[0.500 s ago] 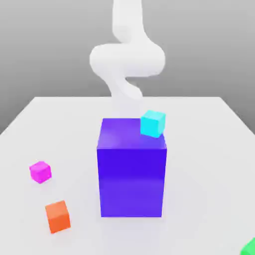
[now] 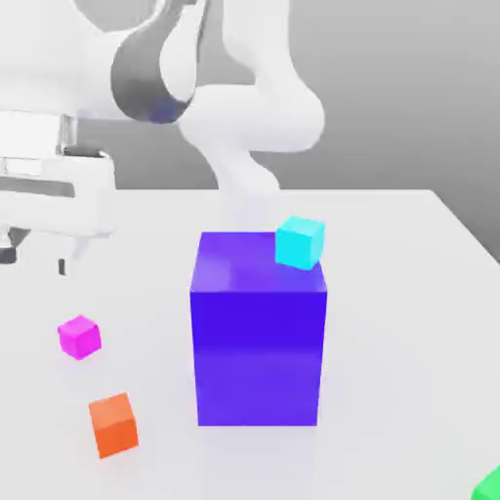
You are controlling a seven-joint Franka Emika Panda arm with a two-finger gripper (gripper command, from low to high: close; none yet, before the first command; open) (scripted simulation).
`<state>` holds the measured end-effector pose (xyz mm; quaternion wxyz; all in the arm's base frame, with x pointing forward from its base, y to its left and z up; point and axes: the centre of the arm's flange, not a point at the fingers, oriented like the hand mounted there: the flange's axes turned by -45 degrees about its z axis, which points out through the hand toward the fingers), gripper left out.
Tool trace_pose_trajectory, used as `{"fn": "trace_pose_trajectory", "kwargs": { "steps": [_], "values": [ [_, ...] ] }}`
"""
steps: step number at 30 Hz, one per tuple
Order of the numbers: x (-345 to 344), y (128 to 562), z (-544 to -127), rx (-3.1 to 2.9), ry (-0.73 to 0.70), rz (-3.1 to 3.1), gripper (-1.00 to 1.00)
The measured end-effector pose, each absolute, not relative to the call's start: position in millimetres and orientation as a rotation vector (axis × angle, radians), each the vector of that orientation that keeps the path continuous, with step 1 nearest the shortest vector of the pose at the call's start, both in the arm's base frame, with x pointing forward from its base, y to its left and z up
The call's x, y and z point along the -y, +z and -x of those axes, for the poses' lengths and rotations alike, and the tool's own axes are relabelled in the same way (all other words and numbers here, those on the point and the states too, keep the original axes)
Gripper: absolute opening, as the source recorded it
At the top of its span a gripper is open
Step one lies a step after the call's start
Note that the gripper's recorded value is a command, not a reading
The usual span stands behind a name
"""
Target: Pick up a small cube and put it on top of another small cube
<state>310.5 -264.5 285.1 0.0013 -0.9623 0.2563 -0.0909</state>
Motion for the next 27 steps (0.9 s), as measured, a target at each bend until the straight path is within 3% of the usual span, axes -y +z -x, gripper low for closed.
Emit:
{"fn": "trace_pose_trajectory", "kwargs": {
  "steps": [5, 17, 18, 27],
  "values": [
    [289.3, 195.8, -212.8, -1.045, -0.025, 2.965, 0.00],
    [286.2, 131.2, -209.9, -1.030, -0.002, 2.974, 0.00],
    [285.0, 126.8, -209.5, -1.031, -0.001, 2.971, -1.00],
    [287.0, 135.0, -210.3, -1.029, -0.002, 2.974, -1.00]
  ]
}}
